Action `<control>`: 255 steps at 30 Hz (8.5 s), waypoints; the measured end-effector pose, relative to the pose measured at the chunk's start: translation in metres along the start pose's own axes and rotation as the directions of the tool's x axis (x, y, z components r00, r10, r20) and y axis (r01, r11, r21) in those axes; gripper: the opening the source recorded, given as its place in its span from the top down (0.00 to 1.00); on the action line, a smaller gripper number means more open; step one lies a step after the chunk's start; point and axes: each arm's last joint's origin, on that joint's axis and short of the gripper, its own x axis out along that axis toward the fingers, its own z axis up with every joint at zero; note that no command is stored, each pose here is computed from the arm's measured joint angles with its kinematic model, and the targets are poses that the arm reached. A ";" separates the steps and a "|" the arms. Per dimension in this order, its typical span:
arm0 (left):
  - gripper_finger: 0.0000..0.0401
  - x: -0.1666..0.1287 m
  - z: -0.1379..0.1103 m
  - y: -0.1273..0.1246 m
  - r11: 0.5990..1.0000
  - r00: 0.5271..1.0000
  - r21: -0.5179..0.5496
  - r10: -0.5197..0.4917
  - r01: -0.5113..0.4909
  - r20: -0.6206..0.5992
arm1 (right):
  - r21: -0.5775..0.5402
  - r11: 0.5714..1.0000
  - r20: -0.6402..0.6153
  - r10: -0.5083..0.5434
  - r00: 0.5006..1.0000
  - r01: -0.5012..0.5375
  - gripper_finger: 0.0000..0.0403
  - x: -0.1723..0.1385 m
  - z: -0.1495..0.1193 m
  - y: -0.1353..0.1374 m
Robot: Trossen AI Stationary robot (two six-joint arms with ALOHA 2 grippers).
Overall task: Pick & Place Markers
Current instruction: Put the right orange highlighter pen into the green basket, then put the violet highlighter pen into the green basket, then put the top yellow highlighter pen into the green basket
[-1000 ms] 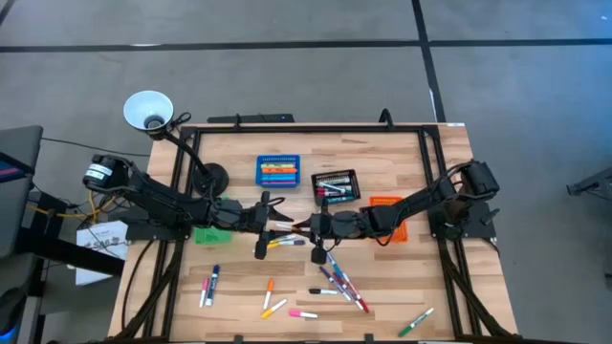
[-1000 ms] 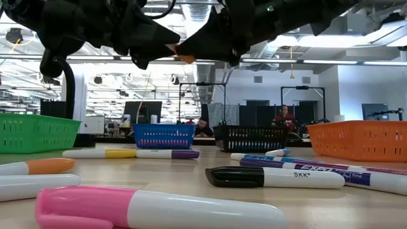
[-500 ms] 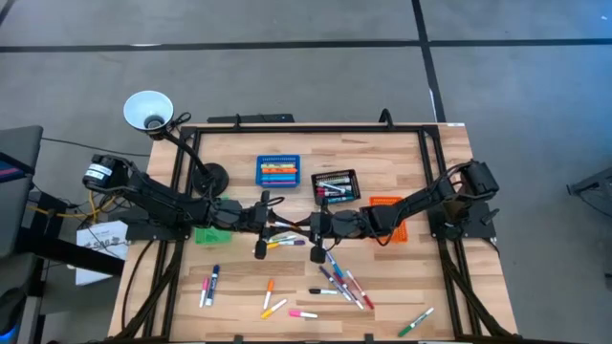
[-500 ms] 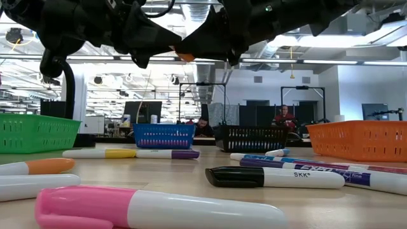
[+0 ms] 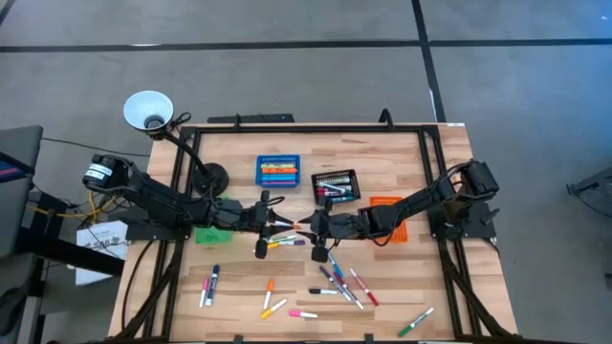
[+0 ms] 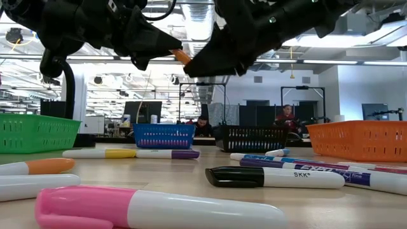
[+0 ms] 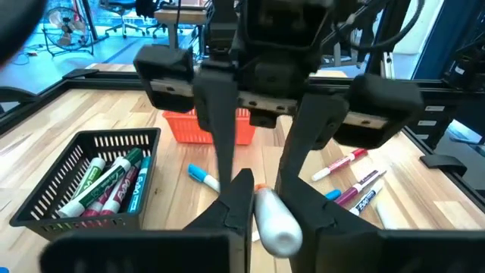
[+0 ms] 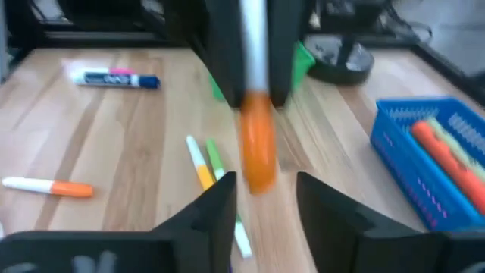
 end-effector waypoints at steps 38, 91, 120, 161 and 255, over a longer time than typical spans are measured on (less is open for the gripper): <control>0.89 -0.015 -0.004 0.010 0.971 0.961 0.040 0.238 -0.235 -0.144 | 0.124 0.988 -0.159 0.113 0.981 -0.094 0.50 -0.002 -0.015 0.005; 0.54 -0.127 -0.067 0.028 0.783 0.395 -0.093 0.204 -0.614 -0.895 | 0.020 0.981 -0.196 0.193 0.961 -0.193 0.48 0.039 -0.045 0.005; 0.74 -0.083 0.006 0.012 0.913 0.891 -0.282 0.157 -0.295 -0.425 | 0.046 0.973 -0.262 0.229 0.938 -0.224 0.92 0.073 -0.060 0.006; 0.78 -0.012 -0.060 -0.020 0.991 0.888 -0.133 -0.046 -0.018 -0.457 | 0.054 0.972 -0.113 0.232 0.966 -0.227 0.88 0.079 -0.028 0.011; 0.79 -0.093 -0.010 -0.022 0.881 0.856 -0.406 -0.003 -0.242 -0.518 | -0.134 0.948 -0.089 0.279 0.956 -0.289 0.37 0.091 -0.031 -0.009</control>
